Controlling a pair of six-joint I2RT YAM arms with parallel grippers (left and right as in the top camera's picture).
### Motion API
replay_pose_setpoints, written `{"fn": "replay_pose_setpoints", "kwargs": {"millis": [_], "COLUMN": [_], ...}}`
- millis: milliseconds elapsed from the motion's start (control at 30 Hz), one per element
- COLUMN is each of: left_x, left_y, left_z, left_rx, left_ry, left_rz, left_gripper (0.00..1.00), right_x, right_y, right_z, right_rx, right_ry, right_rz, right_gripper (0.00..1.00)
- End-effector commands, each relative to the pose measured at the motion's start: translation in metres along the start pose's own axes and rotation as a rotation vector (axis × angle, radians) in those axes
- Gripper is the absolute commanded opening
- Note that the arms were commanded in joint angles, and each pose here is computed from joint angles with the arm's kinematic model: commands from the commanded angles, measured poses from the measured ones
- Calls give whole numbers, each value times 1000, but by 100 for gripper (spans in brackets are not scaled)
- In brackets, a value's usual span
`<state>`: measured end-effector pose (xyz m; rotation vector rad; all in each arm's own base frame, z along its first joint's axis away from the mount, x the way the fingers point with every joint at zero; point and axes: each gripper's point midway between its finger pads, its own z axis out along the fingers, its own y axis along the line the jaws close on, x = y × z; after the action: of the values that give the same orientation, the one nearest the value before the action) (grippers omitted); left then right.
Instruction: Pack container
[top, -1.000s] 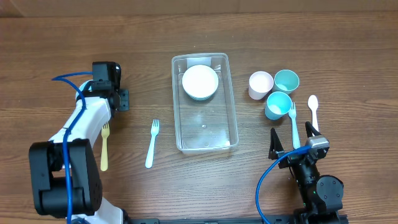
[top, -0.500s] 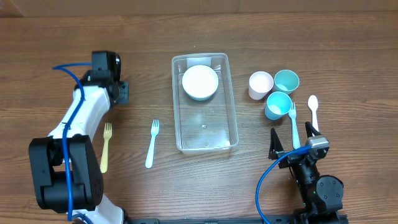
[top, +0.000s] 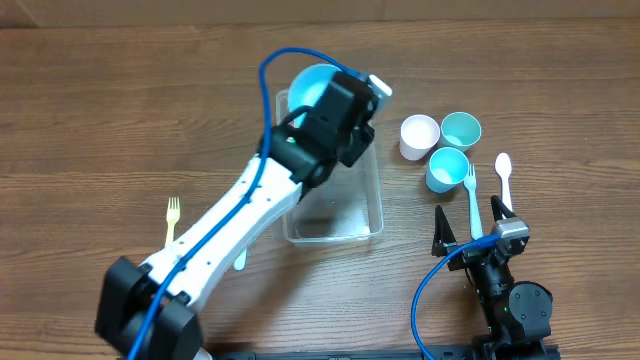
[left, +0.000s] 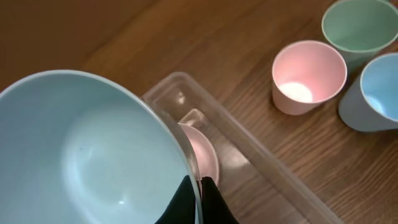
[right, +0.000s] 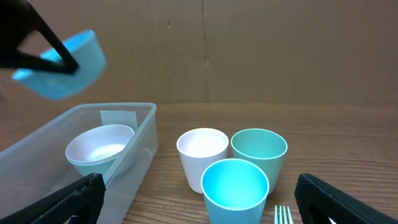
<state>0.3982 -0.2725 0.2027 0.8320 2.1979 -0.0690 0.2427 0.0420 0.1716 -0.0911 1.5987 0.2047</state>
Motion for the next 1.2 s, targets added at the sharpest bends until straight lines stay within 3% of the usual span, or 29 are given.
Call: {"fn": "replay_pose_setpoints", "kwargs": {"millis": [0,167,567,600,633,667,733,767,833,933,967,1067,1167], "left_x": [16,31,43,43,44,44,39,29,9,-35,-41,-4,35], "left_y": [-13,-20,1,3,5,6,7,12,21,59,90,164,206], "left_z": [35,67,68,68,68,69,68,63,46,-21,-62,-145,-184], "left_rx": [32,35,-43,-46,-48,-49,-53,-63,-94,-192,-278,-461,-508], "left_ry": [64,104,152,153,154,153,135,113,78,-1,-22,-32,-8], "left_rz": [38,44,40,36,33,32,27,21,2,-169,-318,-679,-850], "left_gripper": [4,4,6,9,21,52,93,98,98,99,100,100,100], "right_x": [2,2,2,2,2,2,2,2,2,2,2,2,2], "right_y": [-1,-1,-1,-1,-1,-1,-1,-1,-1,-1,-1,-1,-1], "right_z": [0,0,0,0,0,0,0,0,0,0,0,0,0], "right_rx": [2,2,2,2,2,2,2,2,2,2,2,2,2], "right_ry": [-4,-4,-4,-4,-4,-2,-1,-1,-1,-1,-1,-1,-1], "right_rz": [-4,-4,-4,-4,-4,-4,-4,-4,-4,-4,-4,-4,-4], "right_gripper": [100,100,100,100,100,100,100,100,100,100,100,100,100]}}
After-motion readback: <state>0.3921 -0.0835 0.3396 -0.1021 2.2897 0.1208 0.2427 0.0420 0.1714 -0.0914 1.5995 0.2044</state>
